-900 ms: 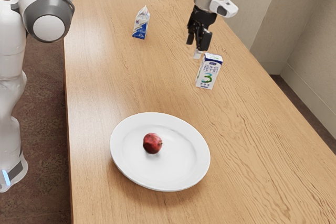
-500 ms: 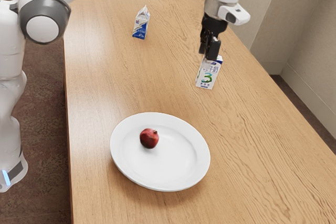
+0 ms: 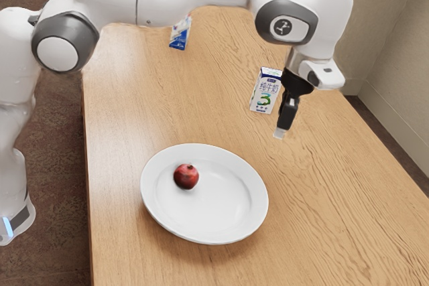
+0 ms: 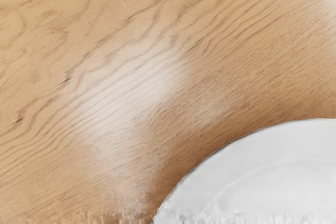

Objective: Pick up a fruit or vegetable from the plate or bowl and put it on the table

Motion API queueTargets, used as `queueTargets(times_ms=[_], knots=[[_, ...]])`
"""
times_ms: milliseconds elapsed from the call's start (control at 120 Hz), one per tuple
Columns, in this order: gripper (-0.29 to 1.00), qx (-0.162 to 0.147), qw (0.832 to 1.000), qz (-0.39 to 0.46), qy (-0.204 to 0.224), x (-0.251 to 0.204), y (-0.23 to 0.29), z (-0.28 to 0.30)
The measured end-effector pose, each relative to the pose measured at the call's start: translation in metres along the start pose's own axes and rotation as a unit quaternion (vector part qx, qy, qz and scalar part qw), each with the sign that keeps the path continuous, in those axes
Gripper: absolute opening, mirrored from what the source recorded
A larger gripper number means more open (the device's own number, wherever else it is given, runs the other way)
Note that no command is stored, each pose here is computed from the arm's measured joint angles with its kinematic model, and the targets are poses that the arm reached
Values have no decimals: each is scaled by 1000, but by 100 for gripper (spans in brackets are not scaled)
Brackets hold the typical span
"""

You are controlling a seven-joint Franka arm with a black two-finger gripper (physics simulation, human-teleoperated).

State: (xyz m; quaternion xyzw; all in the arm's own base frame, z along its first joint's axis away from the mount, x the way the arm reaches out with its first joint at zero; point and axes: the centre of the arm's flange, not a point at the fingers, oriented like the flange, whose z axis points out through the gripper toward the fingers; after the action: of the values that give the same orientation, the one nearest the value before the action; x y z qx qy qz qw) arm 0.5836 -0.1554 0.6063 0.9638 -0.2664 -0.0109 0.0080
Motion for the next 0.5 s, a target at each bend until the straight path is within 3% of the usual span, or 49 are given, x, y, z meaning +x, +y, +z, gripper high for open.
queueTargets(times_ms=[292,500], knots=[[70,-5,998,59,-27,-93,49,54],[70,8,995,92,-44,-118,76,92]])
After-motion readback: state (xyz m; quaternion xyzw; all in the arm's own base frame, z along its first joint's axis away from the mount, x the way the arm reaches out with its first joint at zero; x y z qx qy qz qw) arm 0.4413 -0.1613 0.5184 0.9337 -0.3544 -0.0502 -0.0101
